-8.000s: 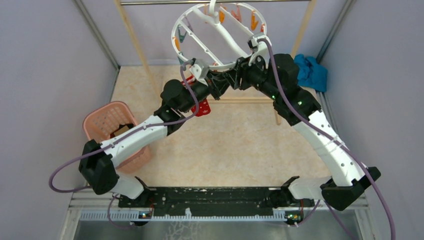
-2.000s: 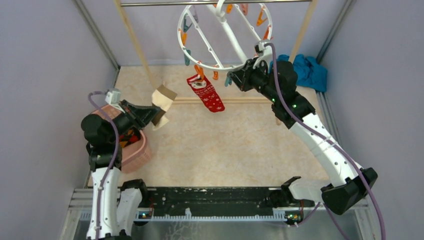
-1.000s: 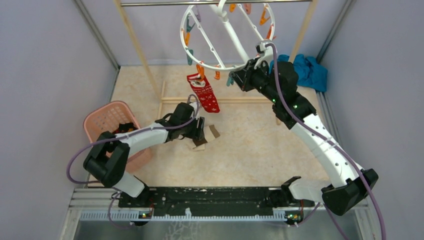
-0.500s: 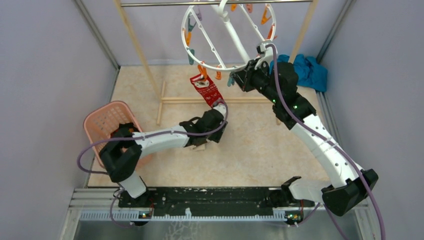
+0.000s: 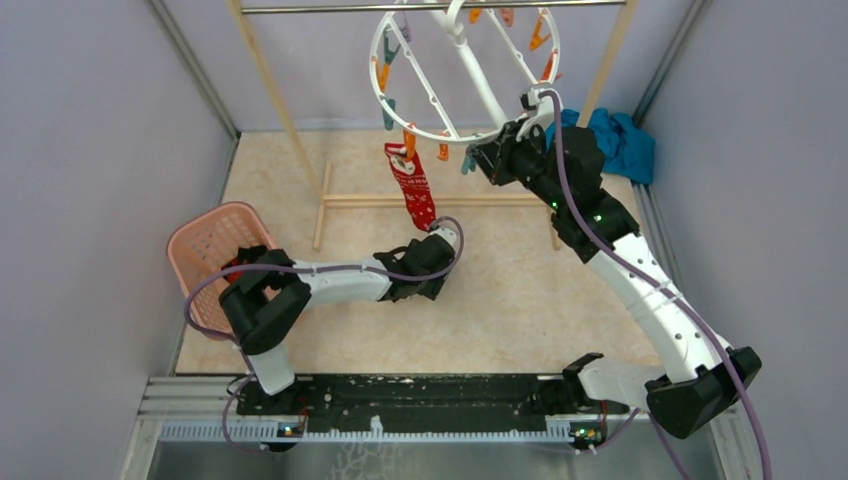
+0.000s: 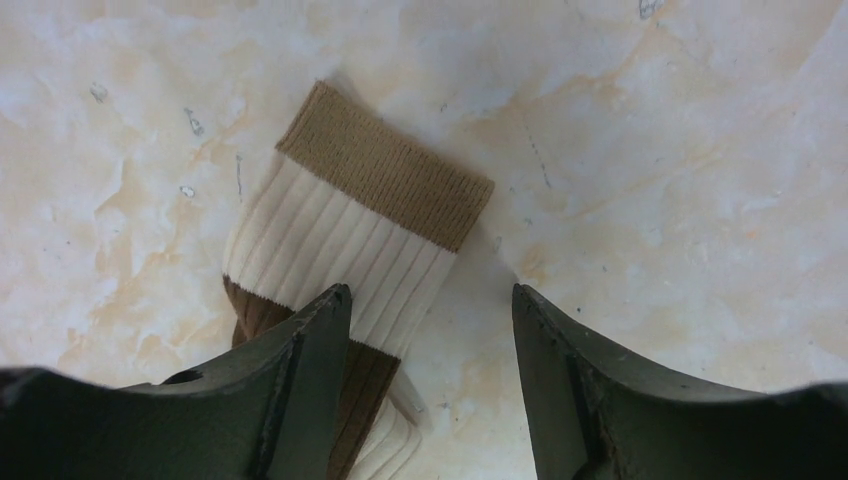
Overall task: Clip the socks to the hanger
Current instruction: Pick up the sock at the center of the board.
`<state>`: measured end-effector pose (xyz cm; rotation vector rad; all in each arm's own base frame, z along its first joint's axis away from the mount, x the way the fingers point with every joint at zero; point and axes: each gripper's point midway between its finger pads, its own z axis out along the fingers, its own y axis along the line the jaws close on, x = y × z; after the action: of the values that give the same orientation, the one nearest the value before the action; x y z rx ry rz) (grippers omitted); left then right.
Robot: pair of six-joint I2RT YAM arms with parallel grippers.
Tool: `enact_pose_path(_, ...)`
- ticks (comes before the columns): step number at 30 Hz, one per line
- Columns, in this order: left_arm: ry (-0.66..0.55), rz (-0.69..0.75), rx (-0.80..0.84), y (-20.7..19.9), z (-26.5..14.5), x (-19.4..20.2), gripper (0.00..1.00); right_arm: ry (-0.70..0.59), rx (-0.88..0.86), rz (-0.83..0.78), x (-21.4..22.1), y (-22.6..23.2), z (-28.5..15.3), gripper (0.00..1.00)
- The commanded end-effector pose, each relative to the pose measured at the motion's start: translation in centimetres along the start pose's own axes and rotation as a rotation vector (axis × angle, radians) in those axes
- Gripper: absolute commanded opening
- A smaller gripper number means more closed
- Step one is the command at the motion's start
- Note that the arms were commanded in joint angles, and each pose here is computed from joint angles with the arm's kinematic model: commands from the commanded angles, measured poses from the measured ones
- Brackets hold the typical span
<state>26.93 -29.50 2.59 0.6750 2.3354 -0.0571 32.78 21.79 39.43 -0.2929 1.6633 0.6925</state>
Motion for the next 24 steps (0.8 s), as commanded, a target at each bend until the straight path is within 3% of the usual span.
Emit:
enact_pose_path(1, 0.0, 0.022, -0.001, -0.2, 1.3, 1.0, 0.66, 0.046, -0.003, 0.004, 1.3, -0.1, -0.6, 0.0)
enact_pose_path(5, -0.019, 0.052, 0.038, -0.9, 1.7, 0.5, 0.66, 0.052, 0.0, 0.001, 1.5, -0.2, -0.5, 0.0)
enact_pose_path(8, -0.009, 0.075, 0.054, -1.2, 2.1, 0.5, 0.58, 0.052, 0.001, 0.0, 1.5, -0.3, -0.5, 0.0)
enact_pose_path(13, 0.074, 0.061, 0.11, -1.9, 3.0, 2.0, 0.28, 0.051, 0.004, -0.001, 1.6, -0.3, -0.7, 0.0)
enact_pose_path(16, 0.13, 0.019, 0.214, -3.0, 3.2, 3.2, 0.19, 0.056, 0.008, -0.002, 1.8, -0.5, -0.7, 0.0)
enact_pose_path(18, 0.141, 0.0, 0.25, -3.3, 3.1, 3.6, 0.0, 0.055, 0.009, -0.003, 1.7, -0.5, -0.8, 0.0)
enact_pose_path(24, 0.043, -0.01, 0.475, -5.9, -1.2, 1.2, 0.0, 0.053, 0.008, -0.004, 1.7, -0.5, -0.9, 0.0)
